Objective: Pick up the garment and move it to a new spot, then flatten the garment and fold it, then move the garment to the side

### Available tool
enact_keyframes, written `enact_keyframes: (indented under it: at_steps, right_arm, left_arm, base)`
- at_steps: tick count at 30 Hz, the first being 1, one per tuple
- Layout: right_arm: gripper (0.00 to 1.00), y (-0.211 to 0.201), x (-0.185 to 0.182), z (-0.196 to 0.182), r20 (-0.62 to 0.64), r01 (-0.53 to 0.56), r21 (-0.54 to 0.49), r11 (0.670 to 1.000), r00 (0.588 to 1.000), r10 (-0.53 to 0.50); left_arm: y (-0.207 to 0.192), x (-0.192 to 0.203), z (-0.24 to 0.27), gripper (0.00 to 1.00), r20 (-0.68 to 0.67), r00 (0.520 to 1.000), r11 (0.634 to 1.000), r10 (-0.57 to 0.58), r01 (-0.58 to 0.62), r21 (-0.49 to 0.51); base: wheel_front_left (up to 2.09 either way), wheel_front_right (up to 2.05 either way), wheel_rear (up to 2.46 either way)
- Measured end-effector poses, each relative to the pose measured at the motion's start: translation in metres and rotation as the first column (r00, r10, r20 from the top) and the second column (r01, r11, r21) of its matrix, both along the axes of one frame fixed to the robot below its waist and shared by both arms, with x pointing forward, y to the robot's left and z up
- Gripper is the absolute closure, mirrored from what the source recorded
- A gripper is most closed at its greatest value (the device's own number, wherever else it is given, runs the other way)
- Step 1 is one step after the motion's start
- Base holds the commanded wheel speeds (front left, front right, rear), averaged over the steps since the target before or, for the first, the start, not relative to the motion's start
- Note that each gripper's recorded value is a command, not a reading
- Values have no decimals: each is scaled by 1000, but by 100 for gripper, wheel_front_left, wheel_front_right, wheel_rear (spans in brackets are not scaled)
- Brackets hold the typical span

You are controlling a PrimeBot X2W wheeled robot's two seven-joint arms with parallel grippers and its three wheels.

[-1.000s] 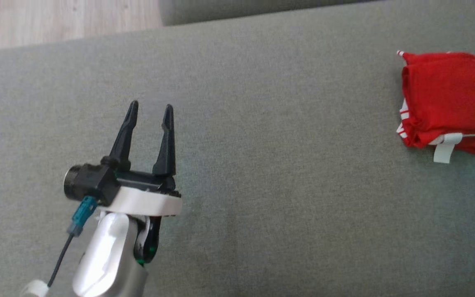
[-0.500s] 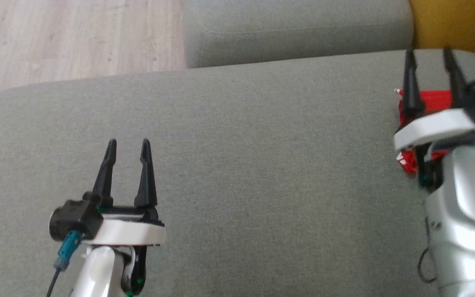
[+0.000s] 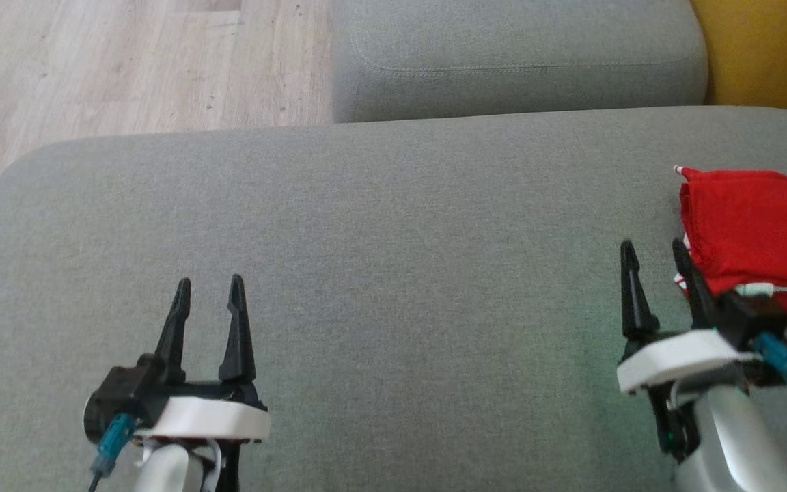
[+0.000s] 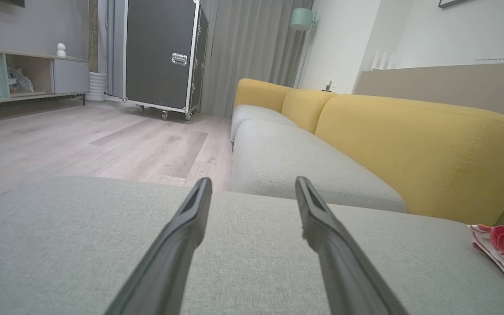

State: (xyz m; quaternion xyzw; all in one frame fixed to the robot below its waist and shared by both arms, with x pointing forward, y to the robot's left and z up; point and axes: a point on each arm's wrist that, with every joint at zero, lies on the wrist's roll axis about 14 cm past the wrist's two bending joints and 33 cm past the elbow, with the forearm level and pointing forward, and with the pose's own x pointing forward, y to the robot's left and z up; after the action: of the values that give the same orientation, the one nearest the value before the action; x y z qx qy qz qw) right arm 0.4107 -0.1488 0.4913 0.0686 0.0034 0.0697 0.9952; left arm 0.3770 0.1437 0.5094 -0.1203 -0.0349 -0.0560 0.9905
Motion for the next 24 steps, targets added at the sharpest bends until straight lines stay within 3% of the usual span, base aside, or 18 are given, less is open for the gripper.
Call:
enact_keyframes:
  at_steps: [24]
  right_arm:
    - [0,4,-10,4,26,-17,-19,1000,1000,17]
  left_arm:
    - [4,0,2,0,5,1000,999,11,-11,-40]
  base:
    - [0,0,0]
